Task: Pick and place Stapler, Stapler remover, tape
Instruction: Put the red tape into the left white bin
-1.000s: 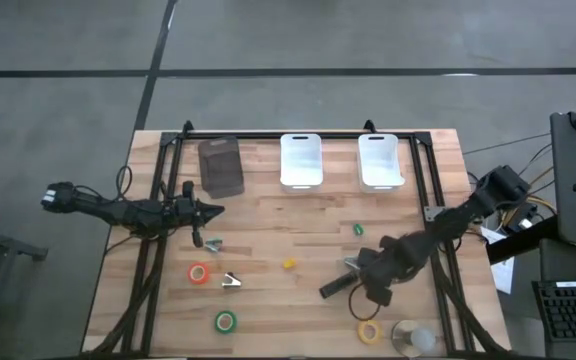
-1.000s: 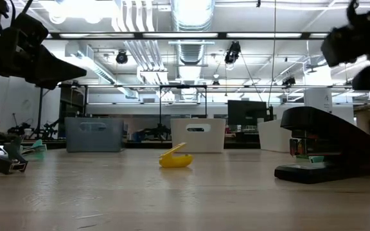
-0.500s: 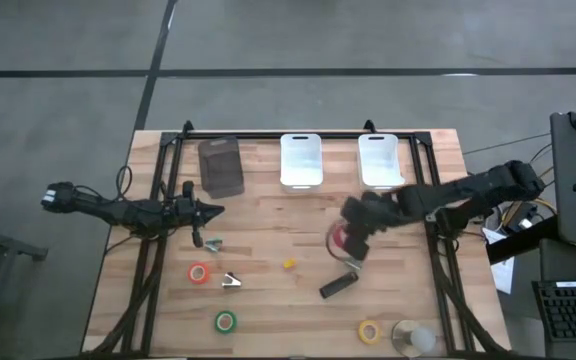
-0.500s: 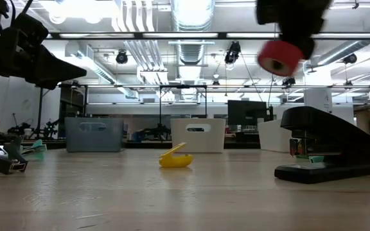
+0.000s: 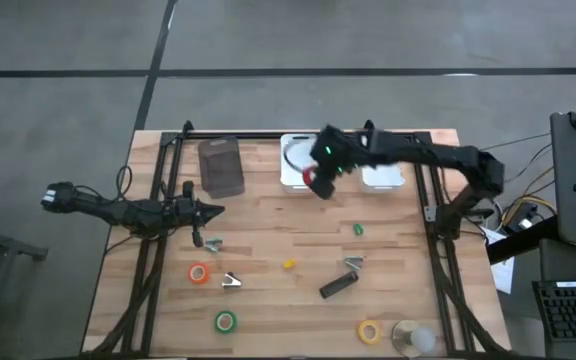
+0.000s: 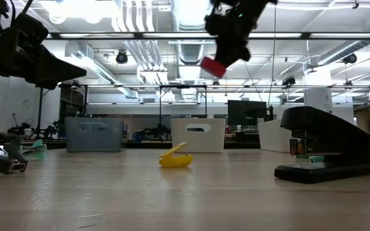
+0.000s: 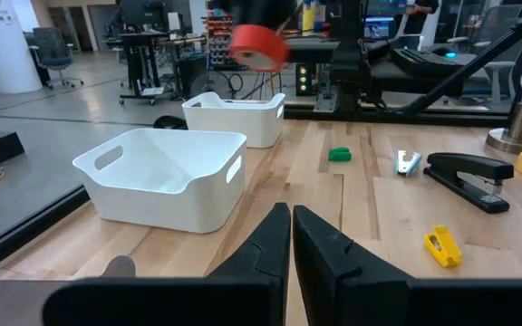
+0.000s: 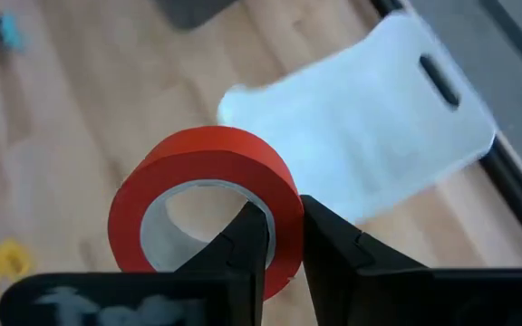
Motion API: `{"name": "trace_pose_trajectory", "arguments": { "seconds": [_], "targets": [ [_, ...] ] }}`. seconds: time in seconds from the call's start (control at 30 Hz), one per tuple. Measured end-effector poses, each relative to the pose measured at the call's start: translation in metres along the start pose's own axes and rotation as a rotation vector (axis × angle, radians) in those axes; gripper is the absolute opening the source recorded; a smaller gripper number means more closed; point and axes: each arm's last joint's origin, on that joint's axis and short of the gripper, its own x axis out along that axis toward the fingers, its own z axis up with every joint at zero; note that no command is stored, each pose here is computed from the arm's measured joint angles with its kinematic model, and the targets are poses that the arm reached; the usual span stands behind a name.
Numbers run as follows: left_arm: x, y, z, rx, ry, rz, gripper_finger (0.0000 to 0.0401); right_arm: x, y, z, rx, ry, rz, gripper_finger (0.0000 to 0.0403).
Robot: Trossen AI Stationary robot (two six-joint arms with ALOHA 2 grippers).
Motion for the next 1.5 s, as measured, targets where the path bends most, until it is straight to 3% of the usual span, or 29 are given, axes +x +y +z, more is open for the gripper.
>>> {"name": "trace_pose_trajectory", "arguments": {
  "seconds": [0.3,0.67,1.03,1.5],
  "targets": [
    [0.0,0.0,0.0,0.0,0.0,0.0,0.0021,0.057,-0.066,0.054,0.104,0.057,-0.012,0.0054],
    [0.0,0.0,0.0,0.0,0.0,0.0,0.0021,0.121,-0.112,0.066,0.155,0.288,-0.068,0.0054],
    [0.0,0.0,0.0,0.0,0.0,0.0,0.0021,0.154,-0.119,0.064,0.178,0.349,-0.077,0.0054],
    [0.0,0.0,0.0,0.0,0.0,0.0,0.0021,0.16,-0.119,0.059,0.188,0.374,-0.08,0.0054]
  ]
}}
